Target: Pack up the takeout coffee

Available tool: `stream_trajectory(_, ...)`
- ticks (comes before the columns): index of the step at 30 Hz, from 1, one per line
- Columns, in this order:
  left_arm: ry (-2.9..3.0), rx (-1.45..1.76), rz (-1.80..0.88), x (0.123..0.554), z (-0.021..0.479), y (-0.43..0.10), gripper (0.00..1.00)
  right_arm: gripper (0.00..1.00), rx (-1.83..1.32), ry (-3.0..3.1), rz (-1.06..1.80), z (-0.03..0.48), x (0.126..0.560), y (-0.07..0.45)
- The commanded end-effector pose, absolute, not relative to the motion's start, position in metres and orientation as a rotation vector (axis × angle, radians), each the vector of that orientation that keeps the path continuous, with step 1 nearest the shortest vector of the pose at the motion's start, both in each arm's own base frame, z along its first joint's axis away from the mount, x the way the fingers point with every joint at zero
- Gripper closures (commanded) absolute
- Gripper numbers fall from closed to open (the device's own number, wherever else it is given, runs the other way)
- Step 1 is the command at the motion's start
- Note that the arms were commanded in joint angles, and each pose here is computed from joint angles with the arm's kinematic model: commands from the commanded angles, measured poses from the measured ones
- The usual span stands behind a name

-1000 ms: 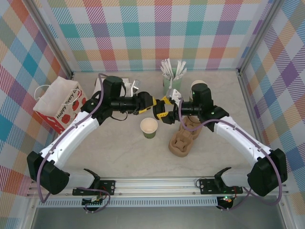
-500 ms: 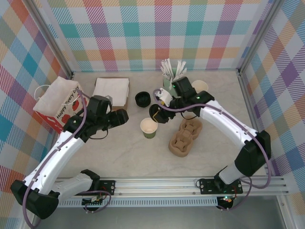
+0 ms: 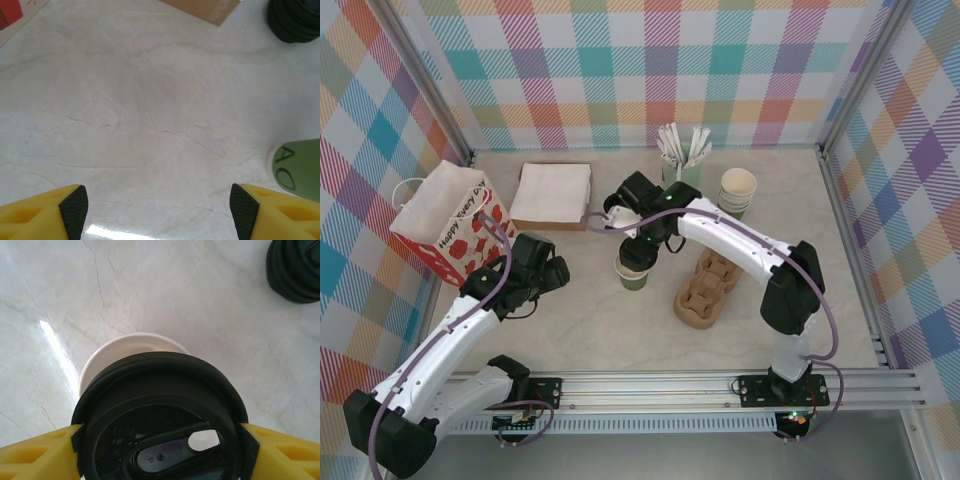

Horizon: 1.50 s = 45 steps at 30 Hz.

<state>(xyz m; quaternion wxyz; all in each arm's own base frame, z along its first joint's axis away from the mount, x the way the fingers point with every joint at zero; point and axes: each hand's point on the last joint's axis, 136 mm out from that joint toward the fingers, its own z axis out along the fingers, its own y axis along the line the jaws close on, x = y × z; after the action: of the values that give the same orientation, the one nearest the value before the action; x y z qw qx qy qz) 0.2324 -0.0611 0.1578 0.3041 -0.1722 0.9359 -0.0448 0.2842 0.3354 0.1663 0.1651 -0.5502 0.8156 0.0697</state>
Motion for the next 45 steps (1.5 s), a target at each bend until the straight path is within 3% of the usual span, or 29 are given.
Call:
stream_trajectory(1, 2.438, -0.520, -0.071, 0.232, 0.153, -0.049, 0.22, 0.25, -1.631, 2.330, 0.110, 0.164, 0.283, 0.331)
stream_trajectory(45, 2.458, -0.524, -0.070, 0.234, 0.141, -0.051, 0.19, 0.22, -1.815, 2.356, 0.105, 0.128, 0.275, 0.357)
